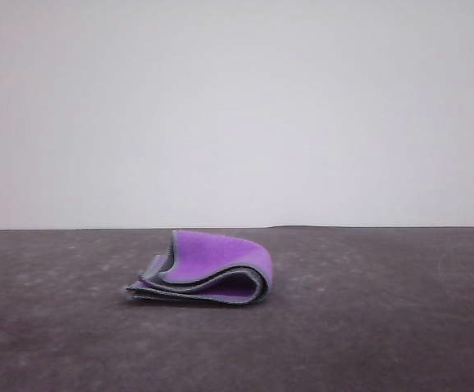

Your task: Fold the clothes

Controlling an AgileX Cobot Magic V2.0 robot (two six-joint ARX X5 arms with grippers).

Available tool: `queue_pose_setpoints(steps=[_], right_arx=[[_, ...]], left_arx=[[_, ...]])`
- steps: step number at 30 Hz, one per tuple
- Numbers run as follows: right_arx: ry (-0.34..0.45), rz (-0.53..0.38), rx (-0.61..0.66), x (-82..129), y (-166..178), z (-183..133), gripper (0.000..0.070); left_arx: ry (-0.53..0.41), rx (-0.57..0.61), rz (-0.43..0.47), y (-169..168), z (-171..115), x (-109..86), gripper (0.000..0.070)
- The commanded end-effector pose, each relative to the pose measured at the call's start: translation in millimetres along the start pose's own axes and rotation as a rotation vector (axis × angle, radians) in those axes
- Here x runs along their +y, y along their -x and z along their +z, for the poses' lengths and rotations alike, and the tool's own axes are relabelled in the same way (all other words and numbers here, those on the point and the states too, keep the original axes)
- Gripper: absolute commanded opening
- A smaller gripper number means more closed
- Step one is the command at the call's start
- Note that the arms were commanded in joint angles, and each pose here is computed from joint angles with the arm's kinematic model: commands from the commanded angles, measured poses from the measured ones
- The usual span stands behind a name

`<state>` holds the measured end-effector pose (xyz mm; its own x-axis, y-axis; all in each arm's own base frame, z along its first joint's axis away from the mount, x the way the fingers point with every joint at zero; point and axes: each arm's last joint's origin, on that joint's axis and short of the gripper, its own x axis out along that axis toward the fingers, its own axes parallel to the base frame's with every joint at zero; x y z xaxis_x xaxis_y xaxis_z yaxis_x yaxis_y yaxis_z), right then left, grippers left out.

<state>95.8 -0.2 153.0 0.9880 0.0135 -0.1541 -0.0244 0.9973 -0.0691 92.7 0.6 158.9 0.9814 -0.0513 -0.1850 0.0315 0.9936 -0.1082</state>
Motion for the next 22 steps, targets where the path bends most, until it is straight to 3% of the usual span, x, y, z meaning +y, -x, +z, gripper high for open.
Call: queue_pose_setpoints(steps=[1,22], right_arx=[[-0.014,-0.005,-0.009,-0.2,-0.4,-0.4,0.0011],[-0.014,-0.005,-0.009,-0.2,-0.4,-0.4,0.0011]], left_arx=[[0.005,0.024,0.004,-2.1,-6.8,0.9,0.0],[0.005,0.024,0.004,-2.1,-6.9,0.9,0.0]])
